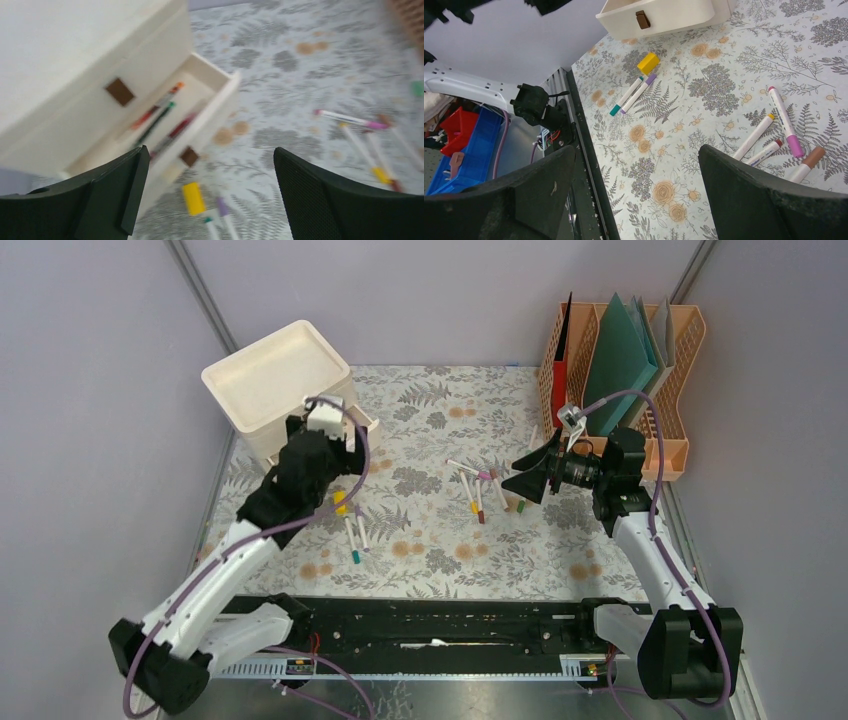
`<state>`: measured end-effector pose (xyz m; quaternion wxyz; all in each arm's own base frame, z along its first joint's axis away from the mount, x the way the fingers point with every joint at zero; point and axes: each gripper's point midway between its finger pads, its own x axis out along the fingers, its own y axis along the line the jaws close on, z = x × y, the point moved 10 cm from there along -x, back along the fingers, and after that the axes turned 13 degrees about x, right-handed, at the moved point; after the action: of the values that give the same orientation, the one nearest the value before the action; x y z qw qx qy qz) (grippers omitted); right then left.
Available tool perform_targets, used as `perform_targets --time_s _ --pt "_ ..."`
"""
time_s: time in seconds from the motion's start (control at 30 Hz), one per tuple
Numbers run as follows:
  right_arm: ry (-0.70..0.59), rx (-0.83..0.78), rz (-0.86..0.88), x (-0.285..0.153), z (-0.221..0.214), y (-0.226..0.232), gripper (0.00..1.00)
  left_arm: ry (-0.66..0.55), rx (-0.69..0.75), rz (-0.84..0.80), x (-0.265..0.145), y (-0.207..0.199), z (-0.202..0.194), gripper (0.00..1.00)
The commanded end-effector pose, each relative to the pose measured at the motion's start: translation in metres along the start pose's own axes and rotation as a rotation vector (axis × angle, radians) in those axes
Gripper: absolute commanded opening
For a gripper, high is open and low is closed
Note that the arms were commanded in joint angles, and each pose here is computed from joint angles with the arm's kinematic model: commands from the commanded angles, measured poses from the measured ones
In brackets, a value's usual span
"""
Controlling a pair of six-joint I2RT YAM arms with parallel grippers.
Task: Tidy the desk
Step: Place the stationery in the drawer.
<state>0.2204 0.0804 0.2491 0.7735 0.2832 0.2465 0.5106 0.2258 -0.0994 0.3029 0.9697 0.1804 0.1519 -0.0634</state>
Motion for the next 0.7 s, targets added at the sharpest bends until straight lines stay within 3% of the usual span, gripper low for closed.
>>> perform_targets --time_s 0.0,0.23,0.67 --pt "-0.021 -0.094 0.003 -0.003 0.013 0.008 1.0 -0.236 -0.275 -0.301 -0.011 -0.033 -0.009 0.99" --pt "0.001 -0.119 -0.015 -0.004 0.013 0.004 1.0 -0.344 -0.357 -0.39 -0.022 -0.043 -0.034 0.99" --pt "0.024 -0.156 -0.042 -0.005 0.012 -0.002 1.0 -0.237 -0.37 -0.497 -0.002 -0.068 -0.059 0.99"
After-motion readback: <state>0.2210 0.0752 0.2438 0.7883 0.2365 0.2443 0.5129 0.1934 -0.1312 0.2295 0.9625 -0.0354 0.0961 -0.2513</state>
